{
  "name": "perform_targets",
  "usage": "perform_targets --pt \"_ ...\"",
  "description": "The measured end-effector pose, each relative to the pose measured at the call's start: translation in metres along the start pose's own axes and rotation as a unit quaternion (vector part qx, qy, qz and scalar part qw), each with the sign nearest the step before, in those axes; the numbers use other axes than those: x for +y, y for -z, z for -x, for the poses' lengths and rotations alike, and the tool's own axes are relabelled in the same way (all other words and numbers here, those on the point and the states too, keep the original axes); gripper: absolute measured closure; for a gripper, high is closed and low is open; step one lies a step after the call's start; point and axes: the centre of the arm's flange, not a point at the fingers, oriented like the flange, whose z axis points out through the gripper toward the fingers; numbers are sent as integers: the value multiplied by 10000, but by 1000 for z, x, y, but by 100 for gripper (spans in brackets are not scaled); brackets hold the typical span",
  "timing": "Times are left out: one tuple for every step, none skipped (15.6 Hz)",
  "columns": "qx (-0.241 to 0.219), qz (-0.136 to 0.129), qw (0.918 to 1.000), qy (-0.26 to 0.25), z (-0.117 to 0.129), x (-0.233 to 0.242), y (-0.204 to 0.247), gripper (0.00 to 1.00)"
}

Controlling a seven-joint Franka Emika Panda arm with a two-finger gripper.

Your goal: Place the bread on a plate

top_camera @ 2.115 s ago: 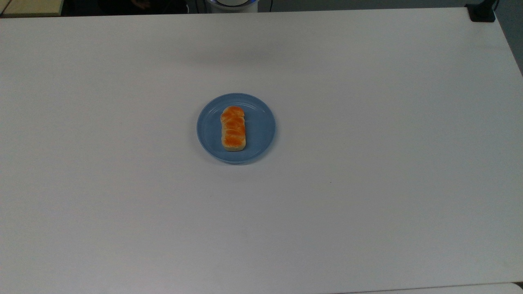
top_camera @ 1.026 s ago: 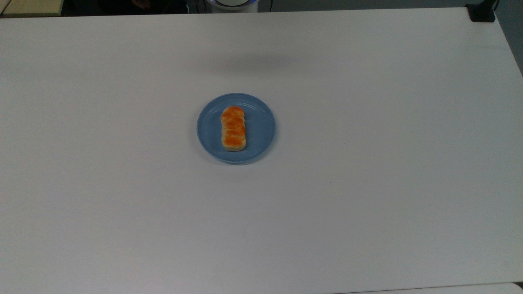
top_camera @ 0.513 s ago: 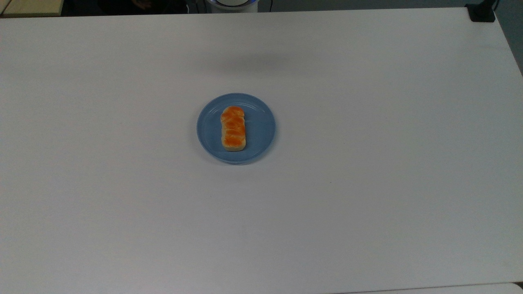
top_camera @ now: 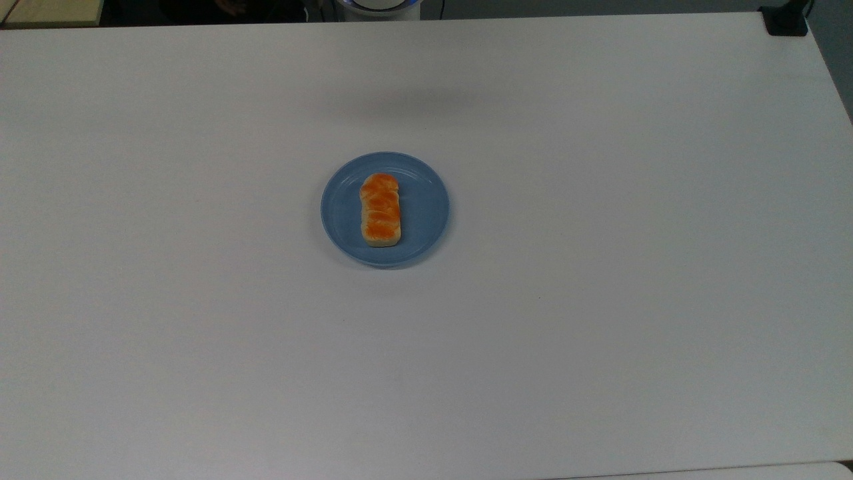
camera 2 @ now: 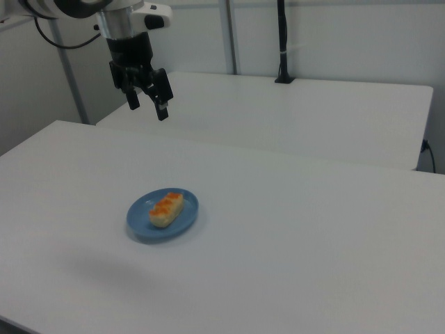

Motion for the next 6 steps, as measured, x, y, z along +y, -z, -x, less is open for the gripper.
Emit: perform_targets --pt "-9 2 10000 0 -1 0 -1 0" --pt "-17 3 10000 13 -1 0 -2 0" --pt "-22 4 10000 55 -1 0 -3 0" --pt "-24 5 9999 122 -1 0 -3 0" --pt "-24 5 9999 156 -1 0 -3 0" --pt "-24 4 9998 185 -1 0 -3 0"
